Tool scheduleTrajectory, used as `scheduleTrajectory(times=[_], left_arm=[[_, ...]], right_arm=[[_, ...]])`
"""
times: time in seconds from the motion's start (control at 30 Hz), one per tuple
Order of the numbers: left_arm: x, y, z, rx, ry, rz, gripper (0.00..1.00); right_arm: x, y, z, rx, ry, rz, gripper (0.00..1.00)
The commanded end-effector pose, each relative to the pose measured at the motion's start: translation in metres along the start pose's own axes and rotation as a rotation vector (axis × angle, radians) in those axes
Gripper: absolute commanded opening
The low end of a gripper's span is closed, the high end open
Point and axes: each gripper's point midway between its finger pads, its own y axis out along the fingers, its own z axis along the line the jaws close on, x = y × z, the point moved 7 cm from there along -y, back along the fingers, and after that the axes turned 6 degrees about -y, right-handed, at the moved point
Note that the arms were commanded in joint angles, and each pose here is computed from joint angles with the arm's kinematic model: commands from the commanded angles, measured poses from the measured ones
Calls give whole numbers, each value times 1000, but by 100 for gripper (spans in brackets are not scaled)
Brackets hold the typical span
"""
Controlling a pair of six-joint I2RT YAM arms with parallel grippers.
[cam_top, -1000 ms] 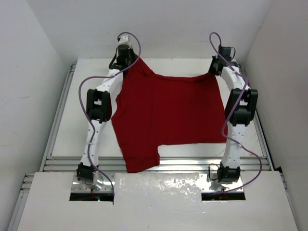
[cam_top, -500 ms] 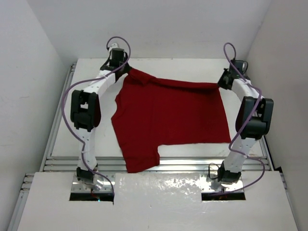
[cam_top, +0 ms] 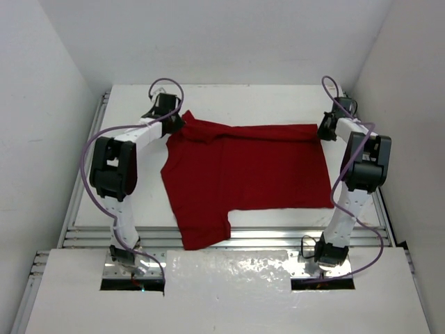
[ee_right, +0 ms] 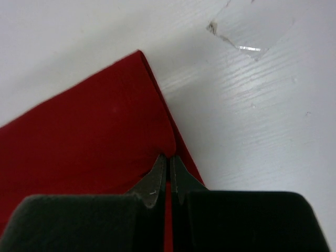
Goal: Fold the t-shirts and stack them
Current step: Fold the flattened tshirt in 1/3 of the way
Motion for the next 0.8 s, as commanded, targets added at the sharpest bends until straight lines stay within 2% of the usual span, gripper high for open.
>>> scheduleTrajectory(times=[0.0, 0.47, 0.77], left_arm=[[21, -31, -7, -45, -48, -92, 0], [-8, -80, 3, -87, -20, -105, 0], [-35, -70, 27, -11, -10, -65, 0]], right_arm=[[20, -5, -4, 9, -25, -52, 0], [23, -18, -4, 3, -27, -53, 0], [21, -19, -3, 5, -29, -25, 1]])
